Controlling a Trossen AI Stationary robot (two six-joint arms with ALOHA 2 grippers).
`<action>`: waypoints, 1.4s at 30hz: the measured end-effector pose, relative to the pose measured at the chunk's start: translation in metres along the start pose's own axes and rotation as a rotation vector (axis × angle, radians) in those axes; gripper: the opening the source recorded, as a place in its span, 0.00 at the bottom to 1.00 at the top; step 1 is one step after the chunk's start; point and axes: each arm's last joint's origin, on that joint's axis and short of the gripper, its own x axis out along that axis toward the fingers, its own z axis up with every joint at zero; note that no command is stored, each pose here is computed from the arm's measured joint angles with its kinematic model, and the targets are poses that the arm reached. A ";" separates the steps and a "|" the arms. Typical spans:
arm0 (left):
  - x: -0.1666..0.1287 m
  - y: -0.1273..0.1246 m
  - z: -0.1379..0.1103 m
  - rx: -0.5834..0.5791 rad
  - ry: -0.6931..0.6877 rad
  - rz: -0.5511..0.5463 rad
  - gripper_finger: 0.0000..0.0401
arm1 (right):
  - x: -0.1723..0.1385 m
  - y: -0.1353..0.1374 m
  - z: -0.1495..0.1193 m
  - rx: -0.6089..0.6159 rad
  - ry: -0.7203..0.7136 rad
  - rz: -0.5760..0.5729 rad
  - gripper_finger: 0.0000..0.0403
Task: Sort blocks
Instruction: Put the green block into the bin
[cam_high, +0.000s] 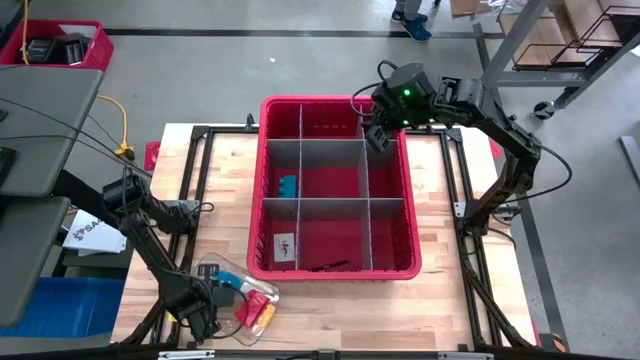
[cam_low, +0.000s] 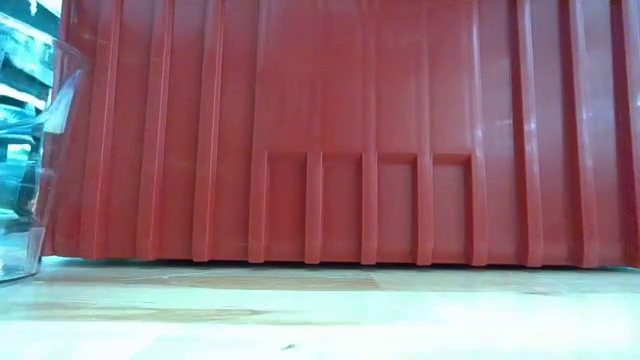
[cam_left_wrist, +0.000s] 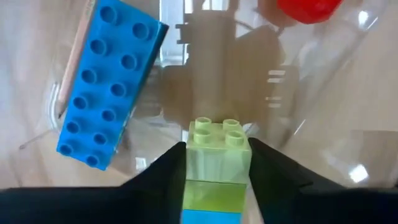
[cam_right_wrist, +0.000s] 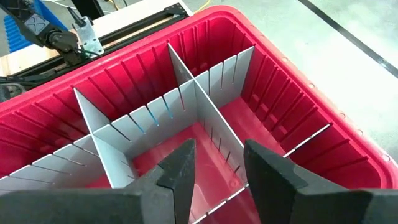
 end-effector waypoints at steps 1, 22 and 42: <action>0.000 0.001 0.000 0.000 0.002 0.011 0.31 | 0.000 0.000 0.000 0.000 0.000 0.000 0.32; -0.152 0.042 -0.009 -0.045 -0.223 -0.140 0.31 | 0.000 0.000 0.000 -0.001 0.000 0.001 0.32; -0.240 0.205 0.070 -0.518 -1.004 0.308 0.31 | 0.000 0.000 0.002 -0.026 -0.019 -0.007 0.32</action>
